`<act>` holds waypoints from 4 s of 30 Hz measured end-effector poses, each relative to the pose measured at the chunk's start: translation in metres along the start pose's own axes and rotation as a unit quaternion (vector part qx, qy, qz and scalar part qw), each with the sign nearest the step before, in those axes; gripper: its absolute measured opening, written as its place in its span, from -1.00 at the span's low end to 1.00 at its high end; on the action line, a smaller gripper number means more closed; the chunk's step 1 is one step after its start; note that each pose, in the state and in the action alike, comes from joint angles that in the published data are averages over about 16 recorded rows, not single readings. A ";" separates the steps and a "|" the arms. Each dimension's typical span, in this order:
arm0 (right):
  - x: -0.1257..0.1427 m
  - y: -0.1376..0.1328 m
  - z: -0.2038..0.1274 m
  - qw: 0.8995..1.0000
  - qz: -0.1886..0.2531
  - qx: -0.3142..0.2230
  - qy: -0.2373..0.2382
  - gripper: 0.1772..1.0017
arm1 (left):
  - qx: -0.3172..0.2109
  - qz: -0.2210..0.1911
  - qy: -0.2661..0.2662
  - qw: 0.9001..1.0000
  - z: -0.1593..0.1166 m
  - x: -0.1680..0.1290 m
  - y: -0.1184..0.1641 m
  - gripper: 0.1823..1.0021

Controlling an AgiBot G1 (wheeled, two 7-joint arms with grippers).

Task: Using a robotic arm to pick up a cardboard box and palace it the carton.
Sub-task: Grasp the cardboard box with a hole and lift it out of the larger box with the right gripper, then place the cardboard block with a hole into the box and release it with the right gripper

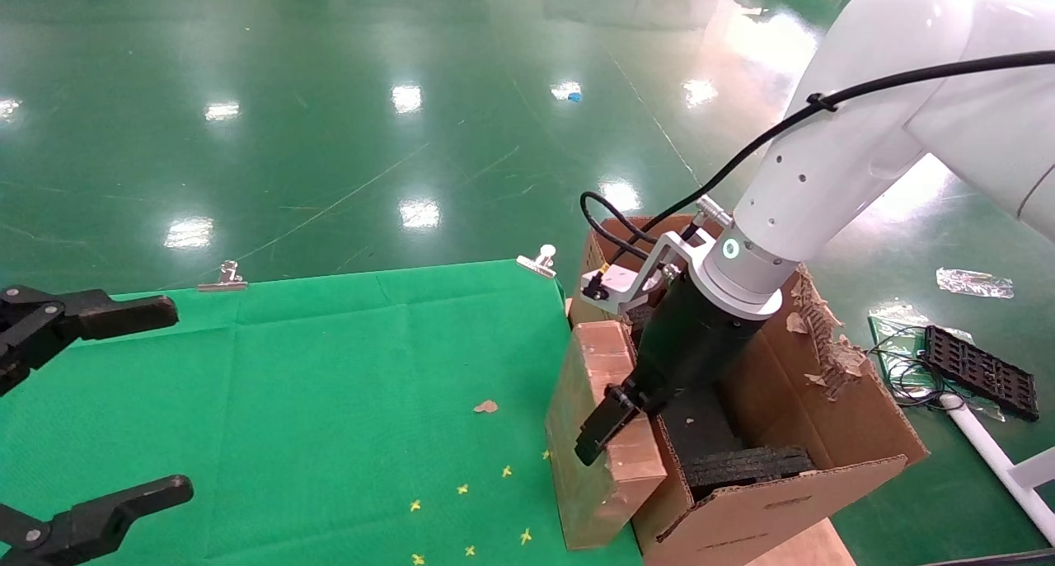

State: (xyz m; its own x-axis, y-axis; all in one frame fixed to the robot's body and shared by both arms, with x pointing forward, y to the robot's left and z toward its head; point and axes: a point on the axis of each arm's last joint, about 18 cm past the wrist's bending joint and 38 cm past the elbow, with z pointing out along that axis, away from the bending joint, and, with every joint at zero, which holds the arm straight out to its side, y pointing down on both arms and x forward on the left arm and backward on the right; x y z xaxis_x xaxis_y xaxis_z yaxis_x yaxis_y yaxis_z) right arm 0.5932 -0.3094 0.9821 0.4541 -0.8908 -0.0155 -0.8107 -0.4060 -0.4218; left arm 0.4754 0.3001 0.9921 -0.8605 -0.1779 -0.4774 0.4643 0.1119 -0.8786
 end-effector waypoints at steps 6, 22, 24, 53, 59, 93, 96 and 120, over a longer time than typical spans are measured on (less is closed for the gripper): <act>0.001 0.002 0.001 1.000 -0.002 -0.004 0.006 0.59 | 0.000 0.000 0.000 1.000 0.000 0.000 0.000 0.85; -0.002 -0.015 -0.064 0.994 -0.055 0.098 0.014 -0.24 | 0.000 0.000 0.000 1.000 0.000 0.000 0.000 0.14; 0.000 -0.018 -0.084 0.989 -0.063 0.129 0.019 -0.32 | 0.000 0.000 0.000 1.000 0.000 0.000 0.000 0.03; 0.162 0.076 -0.140 0.963 0.138 0.179 0.144 -0.61 | 0.000 0.000 0.000 1.000 0.000 0.000 0.000 -0.93; 0.182 0.091 -0.110 0.961 0.175 0.149 0.153 -0.61 | 0.000 0.000 0.000 1.000 0.000 0.000 0.000 -0.87; 0.222 0.102 0.060 0.956 0.209 0.114 0.170 -0.67 | 0.000 0.000 0.000 1.000 0.000 0.000 0.000 0.70; 0.223 0.105 0.065 0.957 0.211 0.115 0.165 -0.67 | 0.000 0.000 0.000 1.000 0.000 0.000 0.000 0.80; 0.224 0.104 0.053 0.956 0.212 0.119 0.163 -0.30 | 0.000 0.000 0.000 1.000 0.000 0.000 0.000 1.00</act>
State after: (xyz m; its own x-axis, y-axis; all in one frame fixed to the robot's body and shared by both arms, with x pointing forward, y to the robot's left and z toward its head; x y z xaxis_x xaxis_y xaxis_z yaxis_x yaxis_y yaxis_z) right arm 0.6300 -0.5406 0.8864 -0.0679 -0.9970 0.0359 -0.7720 0.0298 -0.6349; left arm 0.4754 0.3001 0.9921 -0.8605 -0.1779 -0.4774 0.4643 0.1119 -0.8786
